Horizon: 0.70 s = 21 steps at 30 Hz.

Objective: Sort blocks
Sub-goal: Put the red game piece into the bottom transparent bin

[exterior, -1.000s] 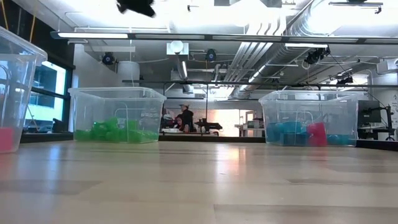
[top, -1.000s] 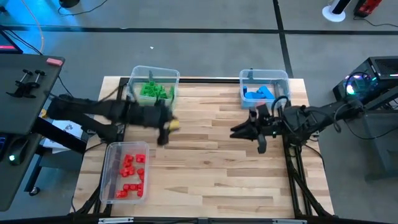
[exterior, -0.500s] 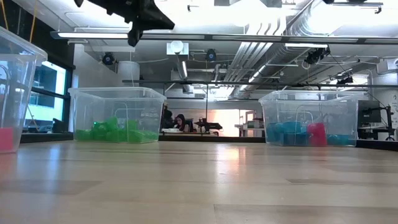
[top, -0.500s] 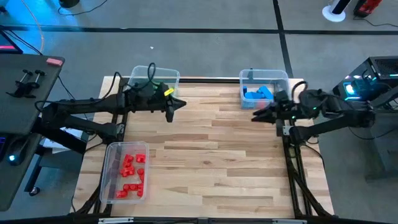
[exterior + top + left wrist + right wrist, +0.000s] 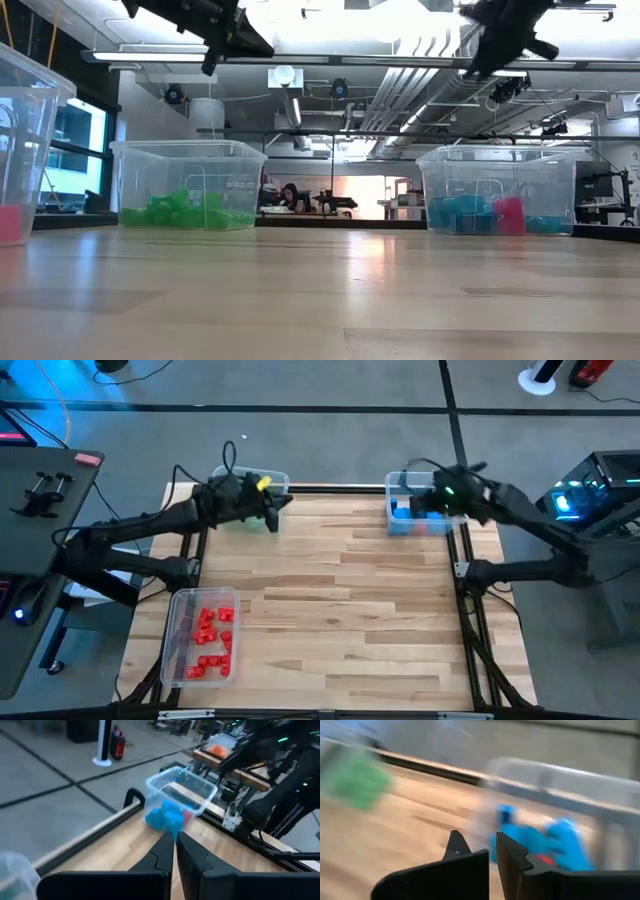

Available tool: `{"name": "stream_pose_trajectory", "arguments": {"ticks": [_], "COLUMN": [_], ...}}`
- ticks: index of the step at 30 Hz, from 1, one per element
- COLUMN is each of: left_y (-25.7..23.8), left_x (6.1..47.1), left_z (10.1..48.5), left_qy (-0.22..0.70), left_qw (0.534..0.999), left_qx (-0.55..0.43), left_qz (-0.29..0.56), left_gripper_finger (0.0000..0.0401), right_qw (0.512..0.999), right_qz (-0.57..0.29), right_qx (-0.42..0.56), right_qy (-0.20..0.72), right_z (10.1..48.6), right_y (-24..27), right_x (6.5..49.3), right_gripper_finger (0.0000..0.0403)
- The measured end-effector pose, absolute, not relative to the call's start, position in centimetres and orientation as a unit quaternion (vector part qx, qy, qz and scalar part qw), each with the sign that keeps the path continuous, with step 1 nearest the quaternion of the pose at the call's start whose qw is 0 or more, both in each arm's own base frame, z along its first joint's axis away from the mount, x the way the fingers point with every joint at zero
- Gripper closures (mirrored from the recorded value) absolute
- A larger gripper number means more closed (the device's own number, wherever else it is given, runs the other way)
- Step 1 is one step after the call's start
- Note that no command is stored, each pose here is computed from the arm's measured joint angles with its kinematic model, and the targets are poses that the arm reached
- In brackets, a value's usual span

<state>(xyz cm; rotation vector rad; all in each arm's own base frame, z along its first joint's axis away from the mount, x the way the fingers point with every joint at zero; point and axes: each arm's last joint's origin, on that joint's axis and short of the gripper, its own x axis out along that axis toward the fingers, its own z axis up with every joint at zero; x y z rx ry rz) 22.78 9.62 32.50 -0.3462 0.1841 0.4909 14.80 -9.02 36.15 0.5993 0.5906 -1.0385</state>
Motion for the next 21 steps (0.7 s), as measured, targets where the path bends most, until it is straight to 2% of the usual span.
{"name": "stream_pose_trajectory", "arguments": {"ticks": [4, 8, 17, 21], "left_y": [11.5, 12.9, 14.1, 14.1], "left_x": [21.9, 21.0, 20.1, 20.0], "left_z": [33.9, 34.8, 34.2, 34.0], "left_qy": [0.082, 0.069, 0.097, 0.106], "left_qw": [0.965, 0.97, 0.968, 0.966], "left_qx": [-0.141, -0.138, -0.16, -0.165], "left_qz": [0.208, 0.186, 0.17, 0.171], "left_gripper_finger": [0.0392, 0.0392, 0.0392, 0.0392], "right_qw": [0.69, 0.629, 0.561, 0.548], "right_qz": [-0.543, -0.541, -0.546, -0.538], "right_qx": [0.291, 0.327, 0.386, 0.392], "right_qy": [0.381, 0.452, 0.488, 0.506], "right_z": [34.6, 32.5, 30.1, 28.8], "right_y": [-12.4, -14.8, -17.3, -18.5], "right_x": [15.2, 15.4, 15.6, 16.2], "right_gripper_finger": [0.0402, 0.0377, 0.0248, 0.0214]}}
